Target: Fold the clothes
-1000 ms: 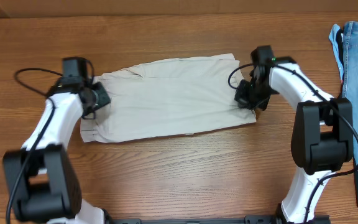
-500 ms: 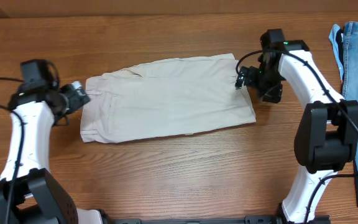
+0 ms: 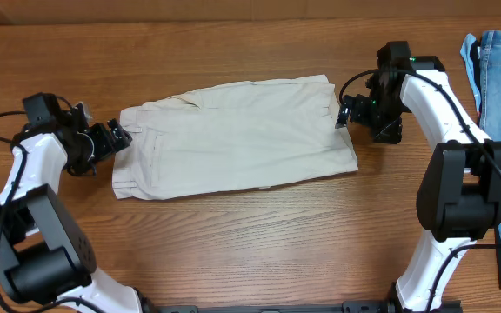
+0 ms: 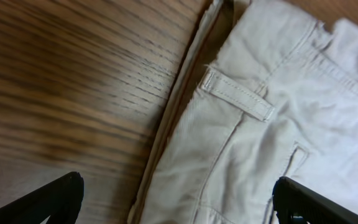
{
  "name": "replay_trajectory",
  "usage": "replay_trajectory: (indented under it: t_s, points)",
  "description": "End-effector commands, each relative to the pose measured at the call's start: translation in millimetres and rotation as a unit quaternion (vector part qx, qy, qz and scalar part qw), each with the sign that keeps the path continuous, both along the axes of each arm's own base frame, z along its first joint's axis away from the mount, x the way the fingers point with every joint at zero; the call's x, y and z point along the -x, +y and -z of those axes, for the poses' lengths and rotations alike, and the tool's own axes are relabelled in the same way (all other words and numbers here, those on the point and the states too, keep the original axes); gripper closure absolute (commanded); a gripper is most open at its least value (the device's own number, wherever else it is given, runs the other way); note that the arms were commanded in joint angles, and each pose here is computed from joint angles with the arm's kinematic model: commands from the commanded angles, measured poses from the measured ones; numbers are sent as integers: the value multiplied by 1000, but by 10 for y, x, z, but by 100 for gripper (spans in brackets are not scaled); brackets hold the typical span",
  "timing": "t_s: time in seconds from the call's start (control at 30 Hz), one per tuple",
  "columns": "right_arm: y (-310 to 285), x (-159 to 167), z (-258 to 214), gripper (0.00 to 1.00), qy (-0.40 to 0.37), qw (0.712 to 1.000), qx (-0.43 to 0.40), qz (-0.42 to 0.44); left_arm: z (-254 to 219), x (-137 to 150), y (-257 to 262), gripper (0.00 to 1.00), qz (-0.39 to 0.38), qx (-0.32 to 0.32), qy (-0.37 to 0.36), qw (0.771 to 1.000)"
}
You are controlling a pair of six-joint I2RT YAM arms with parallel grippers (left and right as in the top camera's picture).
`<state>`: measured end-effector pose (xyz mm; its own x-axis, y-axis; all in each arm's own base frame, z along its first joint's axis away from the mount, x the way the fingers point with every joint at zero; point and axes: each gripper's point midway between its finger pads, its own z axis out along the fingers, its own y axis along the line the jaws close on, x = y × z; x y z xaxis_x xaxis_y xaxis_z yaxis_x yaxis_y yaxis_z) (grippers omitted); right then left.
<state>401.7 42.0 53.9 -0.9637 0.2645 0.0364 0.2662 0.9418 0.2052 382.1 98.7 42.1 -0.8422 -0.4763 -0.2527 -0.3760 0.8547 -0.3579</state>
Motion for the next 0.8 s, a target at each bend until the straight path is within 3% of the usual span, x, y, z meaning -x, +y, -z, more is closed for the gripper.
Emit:
replay_trajectory:
  t_s: [0.0, 0.37, 0.5, 0.77]
  points:
    - [51, -72, -68, 0, -15, 1000, -7, -13, 91, -95, -15, 0, 39, 6, -15, 999]
    - [47, -94, -69, 0, -19, 1000, -7, -12, 405, -43, -98, 5, 61, 30, 12, 998]
    - [49, -103, -70, 0, -21, 1000, -7, -13, 527, -19, -212, 6, 68, 67, 20, 995]
    - [49, -119, -71, 0, -24, 1000, -7, -13, 698, 54, -414, 24, 82, 100, 46, 991]
